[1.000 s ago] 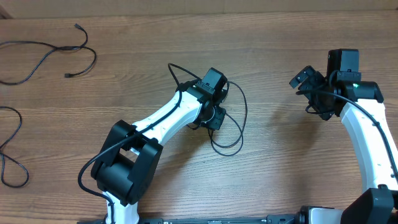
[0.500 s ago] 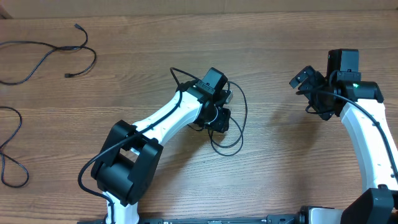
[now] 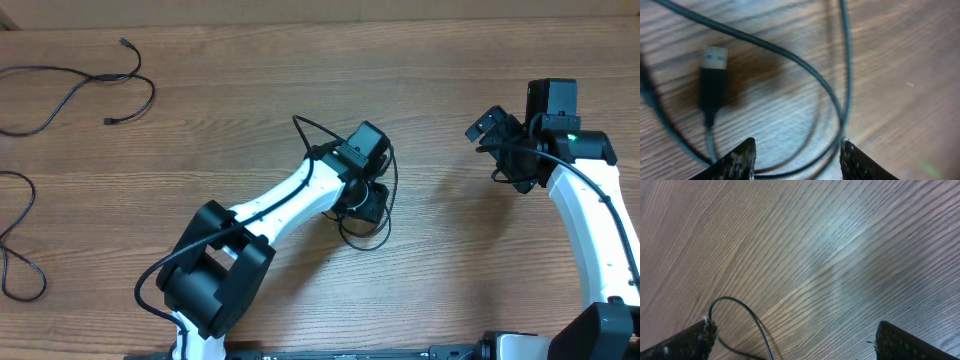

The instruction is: Untangle cables

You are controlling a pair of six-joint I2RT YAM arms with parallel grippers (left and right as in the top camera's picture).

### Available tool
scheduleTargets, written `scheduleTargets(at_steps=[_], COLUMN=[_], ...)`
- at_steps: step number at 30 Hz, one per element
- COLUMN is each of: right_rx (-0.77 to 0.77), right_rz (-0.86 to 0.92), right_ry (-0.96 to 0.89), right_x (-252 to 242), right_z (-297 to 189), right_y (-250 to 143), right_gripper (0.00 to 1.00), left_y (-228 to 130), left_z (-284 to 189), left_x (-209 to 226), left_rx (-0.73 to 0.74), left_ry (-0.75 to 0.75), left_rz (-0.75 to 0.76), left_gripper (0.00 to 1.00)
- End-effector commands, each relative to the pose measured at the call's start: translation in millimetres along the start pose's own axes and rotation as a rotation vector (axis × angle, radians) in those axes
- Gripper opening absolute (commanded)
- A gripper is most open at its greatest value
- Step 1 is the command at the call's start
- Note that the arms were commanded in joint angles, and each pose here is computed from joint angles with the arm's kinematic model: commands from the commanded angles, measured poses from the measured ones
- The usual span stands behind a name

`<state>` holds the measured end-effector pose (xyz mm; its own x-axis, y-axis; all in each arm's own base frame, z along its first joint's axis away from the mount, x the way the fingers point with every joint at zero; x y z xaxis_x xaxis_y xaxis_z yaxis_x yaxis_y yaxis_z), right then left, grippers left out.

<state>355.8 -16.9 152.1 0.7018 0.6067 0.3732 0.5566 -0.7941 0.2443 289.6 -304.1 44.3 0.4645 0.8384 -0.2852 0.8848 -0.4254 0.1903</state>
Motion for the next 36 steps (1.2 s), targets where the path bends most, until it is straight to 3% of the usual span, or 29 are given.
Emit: scheduleTargets(at_steps=[1,17,22,26,36], right_rx=[-0.023,-0.023,-0.023,-0.023,-0.023], right_rz=[0.003,0.003,0.003,0.003,0.003], right_ry=[0.008,0.008,0.008,0.008,0.008], right_x=[0.3,0.3,0.3,0.3,0.3], right_z=[-5.0,-5.0,-5.0,-5.0,-5.0], right_y=[4.8,4.8,4.8,4.8,4.8], right_gripper=[1.0,1.0,1.0,1.0,1.0], left_y=[10.0,12.9,12.9,3.5,-15.5], left_z=[-0.6,3.2,-2.4,-12.5,-11.7], left_x=[12.8,-5.5,20.3,60.8,70.0], left_rx=[-0.061,-0.1,-0.115,-0.079,0.034], left_ry=[0.145,0.148,0.279,0.368,0.28], left_rz=[-0.075,-0.06,-0.082,-0.244,-0.31], left_gripper=[0.54,0.54,0.54,0.55,0.65])
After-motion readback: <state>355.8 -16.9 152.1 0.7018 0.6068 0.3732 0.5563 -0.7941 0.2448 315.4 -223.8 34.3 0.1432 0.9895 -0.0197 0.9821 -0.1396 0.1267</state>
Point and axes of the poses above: each gripper's point midway between its finger pads, its own z axis out along the fingers, its own x axis along the line the jaws close on, y = z × x, the point moved 1 cm from there along -z, back along the fingers, and after that the axes turned 7 degrees about z, right-handed, at the moved point
